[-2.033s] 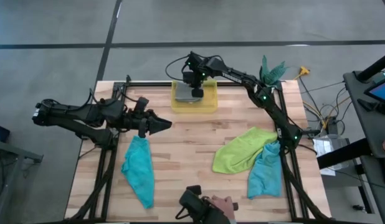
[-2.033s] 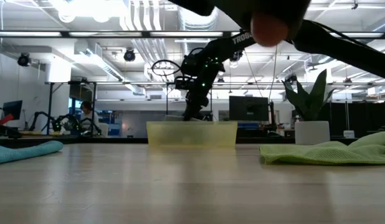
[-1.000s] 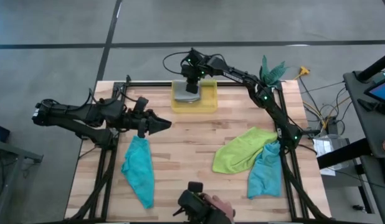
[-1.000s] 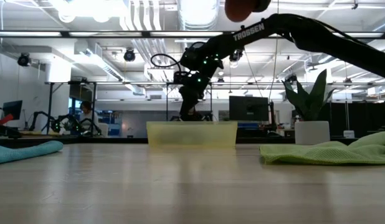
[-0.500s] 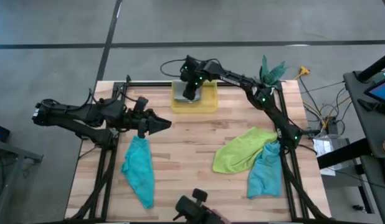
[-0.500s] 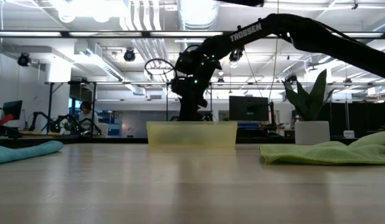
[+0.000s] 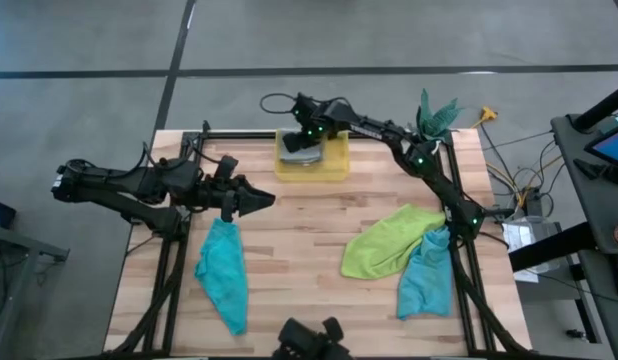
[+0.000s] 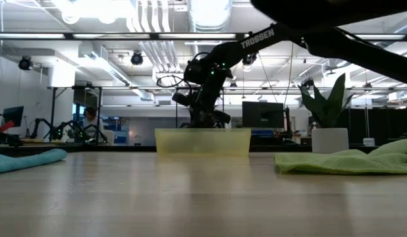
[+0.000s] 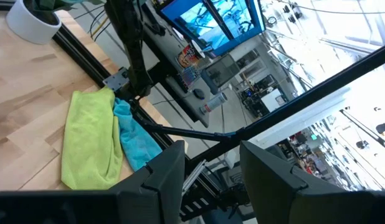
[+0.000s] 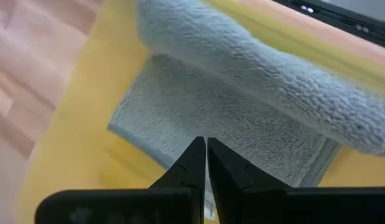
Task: Fold microfiber towels
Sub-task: Put the gray microfiber cloth into the bin
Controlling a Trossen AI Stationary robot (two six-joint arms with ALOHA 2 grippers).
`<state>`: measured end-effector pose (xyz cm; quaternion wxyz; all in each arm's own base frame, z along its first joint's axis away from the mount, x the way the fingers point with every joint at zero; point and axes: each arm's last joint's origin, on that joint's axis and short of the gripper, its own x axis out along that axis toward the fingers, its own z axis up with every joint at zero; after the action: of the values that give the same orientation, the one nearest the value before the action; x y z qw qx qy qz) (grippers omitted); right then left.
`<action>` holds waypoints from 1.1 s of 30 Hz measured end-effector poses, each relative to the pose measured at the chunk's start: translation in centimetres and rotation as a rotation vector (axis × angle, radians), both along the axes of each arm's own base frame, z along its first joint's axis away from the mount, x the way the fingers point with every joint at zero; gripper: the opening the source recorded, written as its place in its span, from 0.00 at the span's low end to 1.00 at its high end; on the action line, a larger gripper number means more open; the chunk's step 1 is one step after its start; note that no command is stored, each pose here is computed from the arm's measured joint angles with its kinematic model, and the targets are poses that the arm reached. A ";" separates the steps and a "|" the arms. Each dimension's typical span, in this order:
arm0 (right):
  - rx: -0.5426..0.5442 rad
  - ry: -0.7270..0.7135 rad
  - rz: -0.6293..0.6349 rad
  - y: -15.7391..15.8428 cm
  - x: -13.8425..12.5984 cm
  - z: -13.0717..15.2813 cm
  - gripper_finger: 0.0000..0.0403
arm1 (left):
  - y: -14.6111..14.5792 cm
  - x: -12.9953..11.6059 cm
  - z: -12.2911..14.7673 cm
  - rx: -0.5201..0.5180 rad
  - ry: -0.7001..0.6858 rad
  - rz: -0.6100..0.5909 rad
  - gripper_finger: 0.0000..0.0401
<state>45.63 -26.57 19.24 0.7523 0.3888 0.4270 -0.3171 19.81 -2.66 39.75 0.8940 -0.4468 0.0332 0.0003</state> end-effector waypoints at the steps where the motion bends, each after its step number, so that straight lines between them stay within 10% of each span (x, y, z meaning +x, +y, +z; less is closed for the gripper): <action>1: -0.002 0.006 -0.022 0.1 0.0 -0.1 0.03 | 0.0 0.0 0.0 0.000 0.000 0.000 0.35; 33: 0.014 -0.010 -0.233 4.2 2.7 -0.7 0.03 | -0.2 -0.9 0.5 0.005 -0.029 -0.055 0.35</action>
<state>48.33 -22.34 18.53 0.7098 0.4426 0.3774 -0.3973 18.90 -2.83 40.26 0.8951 -0.4436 0.0326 -0.0305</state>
